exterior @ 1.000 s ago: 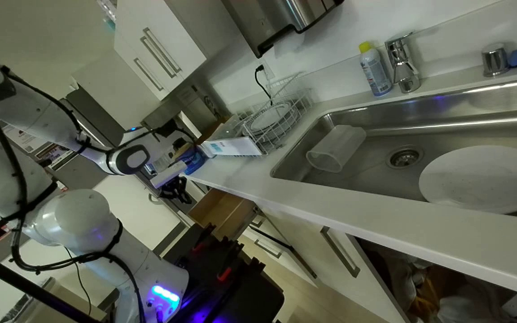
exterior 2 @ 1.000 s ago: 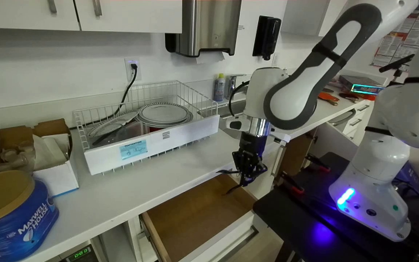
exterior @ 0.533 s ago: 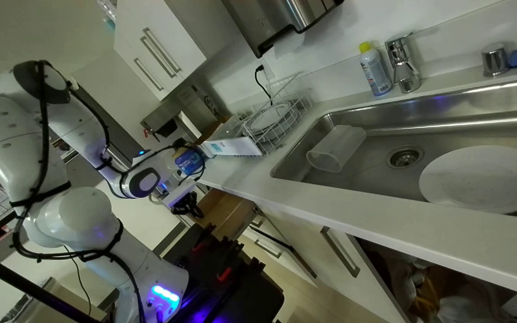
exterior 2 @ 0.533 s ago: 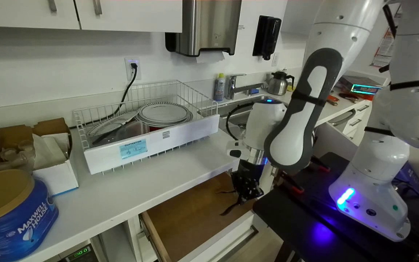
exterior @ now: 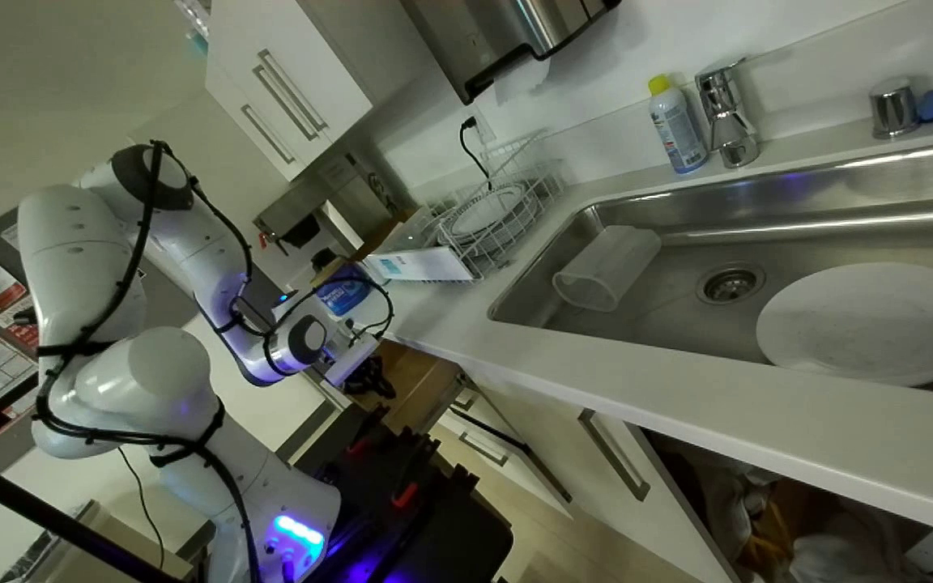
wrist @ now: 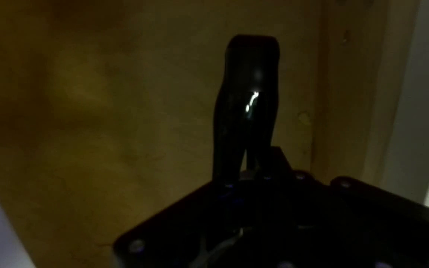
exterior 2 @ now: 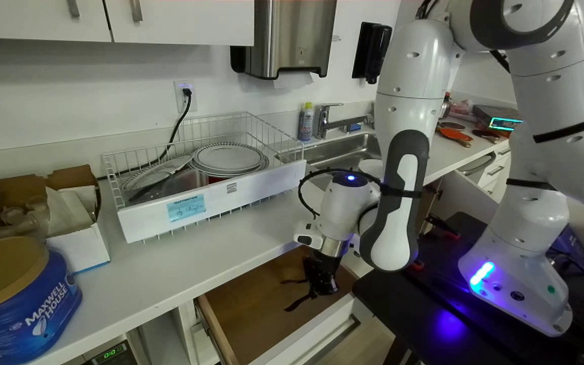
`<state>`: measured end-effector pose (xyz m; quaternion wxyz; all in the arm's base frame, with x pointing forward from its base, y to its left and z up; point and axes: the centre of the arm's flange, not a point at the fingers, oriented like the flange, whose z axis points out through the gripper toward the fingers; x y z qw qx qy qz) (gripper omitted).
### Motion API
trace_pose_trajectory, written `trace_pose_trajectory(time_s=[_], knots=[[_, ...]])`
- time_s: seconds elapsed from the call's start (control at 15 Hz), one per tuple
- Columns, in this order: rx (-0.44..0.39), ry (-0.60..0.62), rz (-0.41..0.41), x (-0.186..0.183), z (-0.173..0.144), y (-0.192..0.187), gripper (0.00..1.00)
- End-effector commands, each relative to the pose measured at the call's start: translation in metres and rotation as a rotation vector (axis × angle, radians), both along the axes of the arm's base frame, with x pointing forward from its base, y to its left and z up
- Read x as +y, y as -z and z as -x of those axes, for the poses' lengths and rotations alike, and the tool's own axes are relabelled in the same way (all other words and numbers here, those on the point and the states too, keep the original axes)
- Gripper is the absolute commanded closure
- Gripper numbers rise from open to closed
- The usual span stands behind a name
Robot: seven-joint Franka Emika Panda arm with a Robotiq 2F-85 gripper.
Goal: Remove the black tongs from the sink and place them inside the open drawer on the left
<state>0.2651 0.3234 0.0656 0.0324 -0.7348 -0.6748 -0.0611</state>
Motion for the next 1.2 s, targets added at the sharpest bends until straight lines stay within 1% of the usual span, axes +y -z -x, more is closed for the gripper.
trace_pose_trajectory(time_s=[0.0, 0.13, 0.2, 0.27, 0.4, 0.6, 0.87, 0.93, 1.13], knots=[[-0.049, 0.028, 0.013, 0.032, -0.015, 0.022, 0.99], [-0.053, 0.029, 0.013, 0.044, -0.017, 0.026, 0.99], [-0.051, 0.026, 0.011, 0.049, -0.016, 0.027, 0.72], [-0.053, 0.027, 0.008, 0.052, -0.015, 0.028, 0.71], [-0.057, 0.032, 0.007, 0.056, -0.012, 0.027, 0.58], [-0.069, 0.043, 0.006, 0.054, -0.013, 0.017, 0.34], [-0.071, 0.014, 0.006, 0.05, -0.018, -0.018, 0.04], [-0.069, 0.005, 0.003, 0.05, -0.019, -0.028, 0.01], [-0.084, -0.017, 0.006, 0.05, -0.021, -0.069, 0.0]])
